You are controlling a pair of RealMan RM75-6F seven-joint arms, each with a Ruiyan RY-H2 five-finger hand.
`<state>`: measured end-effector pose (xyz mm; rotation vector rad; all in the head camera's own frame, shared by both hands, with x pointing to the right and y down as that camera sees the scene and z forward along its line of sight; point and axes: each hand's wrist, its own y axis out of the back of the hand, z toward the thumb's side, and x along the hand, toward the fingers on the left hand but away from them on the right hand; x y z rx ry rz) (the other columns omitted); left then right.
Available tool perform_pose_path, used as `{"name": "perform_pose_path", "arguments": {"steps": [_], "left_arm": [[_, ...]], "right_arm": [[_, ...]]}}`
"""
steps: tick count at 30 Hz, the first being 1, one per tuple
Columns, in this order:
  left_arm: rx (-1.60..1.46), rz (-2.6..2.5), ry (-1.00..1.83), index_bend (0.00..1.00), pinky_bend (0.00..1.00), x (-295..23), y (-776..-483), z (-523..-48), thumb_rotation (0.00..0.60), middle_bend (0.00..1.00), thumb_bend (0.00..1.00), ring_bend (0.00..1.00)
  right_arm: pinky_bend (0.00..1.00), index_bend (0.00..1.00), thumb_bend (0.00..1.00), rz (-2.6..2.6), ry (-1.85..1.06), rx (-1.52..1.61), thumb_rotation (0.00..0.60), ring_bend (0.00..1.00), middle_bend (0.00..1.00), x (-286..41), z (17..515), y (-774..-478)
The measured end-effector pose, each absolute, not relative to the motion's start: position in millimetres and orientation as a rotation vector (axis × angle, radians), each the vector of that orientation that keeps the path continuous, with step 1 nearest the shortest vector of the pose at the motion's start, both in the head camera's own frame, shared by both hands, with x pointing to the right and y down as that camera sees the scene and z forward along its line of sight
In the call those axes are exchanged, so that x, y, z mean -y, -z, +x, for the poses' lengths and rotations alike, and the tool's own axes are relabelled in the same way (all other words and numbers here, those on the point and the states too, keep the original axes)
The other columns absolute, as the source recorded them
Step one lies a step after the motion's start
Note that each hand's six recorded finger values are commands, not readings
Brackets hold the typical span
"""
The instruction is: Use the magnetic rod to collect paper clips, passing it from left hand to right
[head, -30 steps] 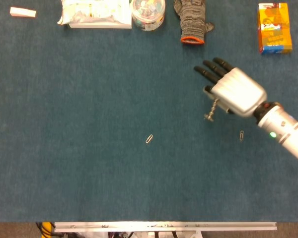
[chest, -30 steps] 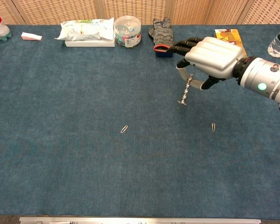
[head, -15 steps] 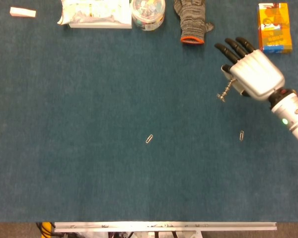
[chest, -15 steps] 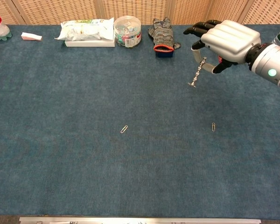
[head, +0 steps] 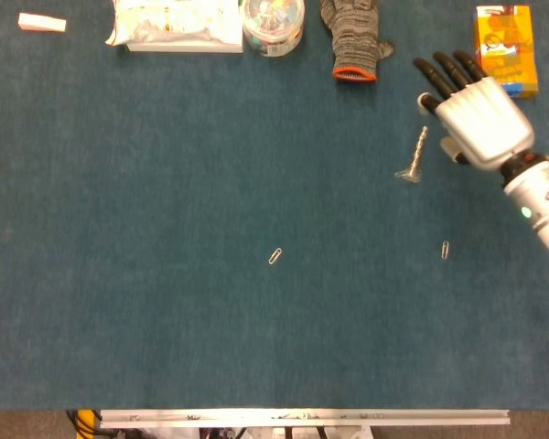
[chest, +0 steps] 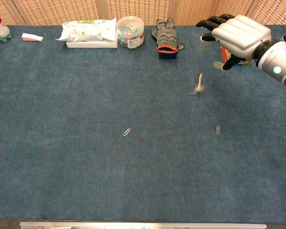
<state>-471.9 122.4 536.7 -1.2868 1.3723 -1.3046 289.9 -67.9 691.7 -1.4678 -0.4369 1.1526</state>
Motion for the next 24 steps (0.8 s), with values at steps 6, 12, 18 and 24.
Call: {"name": "perform_pose_path", "arguments": {"steps": [6, 12, 18, 24], "left_arm": [[-1.346, -1.297, 1.315, 0.6, 0.17, -122.6, -541.2, -467.7, 0.6, 0.14, 0.09, 0.01], [-1.307, -1.311, 1.328, 0.6, 0.17, -121.2, -548.1, -461.0, 0.6, 0.14, 0.09, 0.01], [-1.259, -1.33, 1.327, 0.6, 0.17, -120.5, -556.1, -450.1, 0.6, 0.14, 0.09, 0.01], [-1.207, -1.362, 1.335, 0.6, 0.17, -119.9, -567.4, -439.0, 0.6, 0.14, 0.09, 0.01]], "right_arm": [[0.1, 0.24, 0.19, -1.452, -1.161, 0.498, 0.6, 0.0, 0.06, 58.6, 304.1, -677.2], [0.1, 0.24, 0.2, -1.413, -1.138, 0.596, 0.6, 0.0, 0.06, 40.9, 321.3, -652.4], [0.1, 0.24, 0.19, -1.36, -1.145, 0.714, 0.6, 0.0, 0.06, 16.5, 350.5, -621.7], [0.1, 0.24, 0.19, -1.29, -1.171, 0.831, 0.6, 0.0, 0.06, -8.1, 384.3, -595.9]]}}
